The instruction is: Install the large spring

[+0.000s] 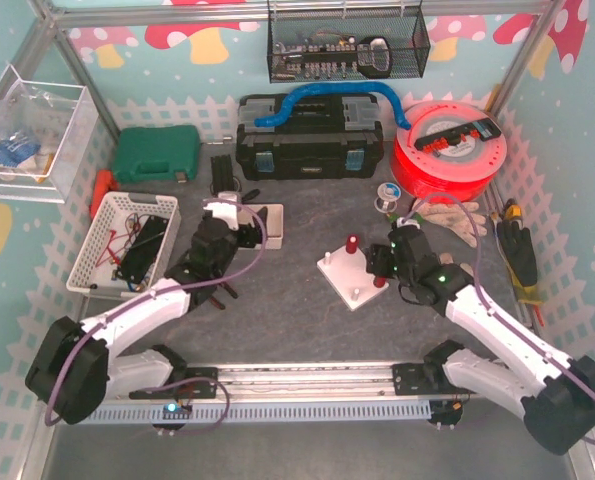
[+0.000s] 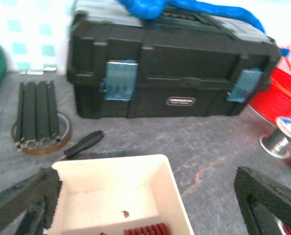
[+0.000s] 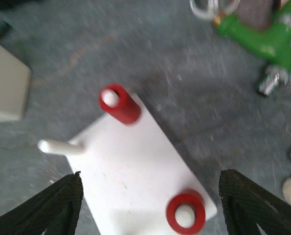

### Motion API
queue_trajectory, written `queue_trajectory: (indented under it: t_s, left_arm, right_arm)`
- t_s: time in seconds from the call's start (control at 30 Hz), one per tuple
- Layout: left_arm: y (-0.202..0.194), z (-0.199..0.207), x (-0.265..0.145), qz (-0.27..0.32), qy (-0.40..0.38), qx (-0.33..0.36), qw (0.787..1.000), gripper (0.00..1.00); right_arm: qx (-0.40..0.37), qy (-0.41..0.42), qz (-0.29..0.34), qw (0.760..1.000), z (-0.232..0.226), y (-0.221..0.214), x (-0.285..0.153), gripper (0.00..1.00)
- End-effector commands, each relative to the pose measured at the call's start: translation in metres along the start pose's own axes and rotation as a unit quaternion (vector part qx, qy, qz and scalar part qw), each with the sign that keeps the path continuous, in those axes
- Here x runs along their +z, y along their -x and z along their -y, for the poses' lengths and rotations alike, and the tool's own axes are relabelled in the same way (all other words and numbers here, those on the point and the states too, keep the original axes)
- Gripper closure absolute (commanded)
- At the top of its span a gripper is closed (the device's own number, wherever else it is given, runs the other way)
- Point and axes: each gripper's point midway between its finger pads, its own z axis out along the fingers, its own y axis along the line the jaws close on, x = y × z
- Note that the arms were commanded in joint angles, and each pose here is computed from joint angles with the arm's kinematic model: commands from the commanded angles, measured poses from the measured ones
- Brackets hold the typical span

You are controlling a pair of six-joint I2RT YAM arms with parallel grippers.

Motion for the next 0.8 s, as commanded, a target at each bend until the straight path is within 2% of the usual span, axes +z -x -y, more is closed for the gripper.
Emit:
queue_trajectory:
  t_s: [0.0,0.1,0.27,0.53,0.77]
  left_arm:
    - [-0.003,-0.021,0.011,-0.053,0.009,-0.066,0.996,0.09]
    - [-0.01,-0.028,0.027,-0.094,0.007,-0.076,0.993,0.18]
    - [-0.012,-0.016,0.043,-0.146,-0.029,-0.078,0.986,0.26]
    - [-0.005,0.004,0.046,-0.21,-0.069,-0.054,0.974,0.33]
    - [0.007,-0.012,0.048,-0.197,-0.038,-0.077,0.977,0.34]
  right_arm:
    - [-0.009,0.033,0.083,0.996,-0.015,0.04,-0.025,0.19]
    - [-0.015,0.032,0.141,0.989,-0.015,0.06,-0.03,0.11]
    - [-0.019,0.021,0.192,0.981,-0.014,0.081,-0.039,0.02]
    - [-0.024,0.042,0.204,0.978,-0.024,0.088,-0.042,0.01]
    - [-0.033,0.049,0.172,0.983,-0.023,0.072,-0.036,0.01]
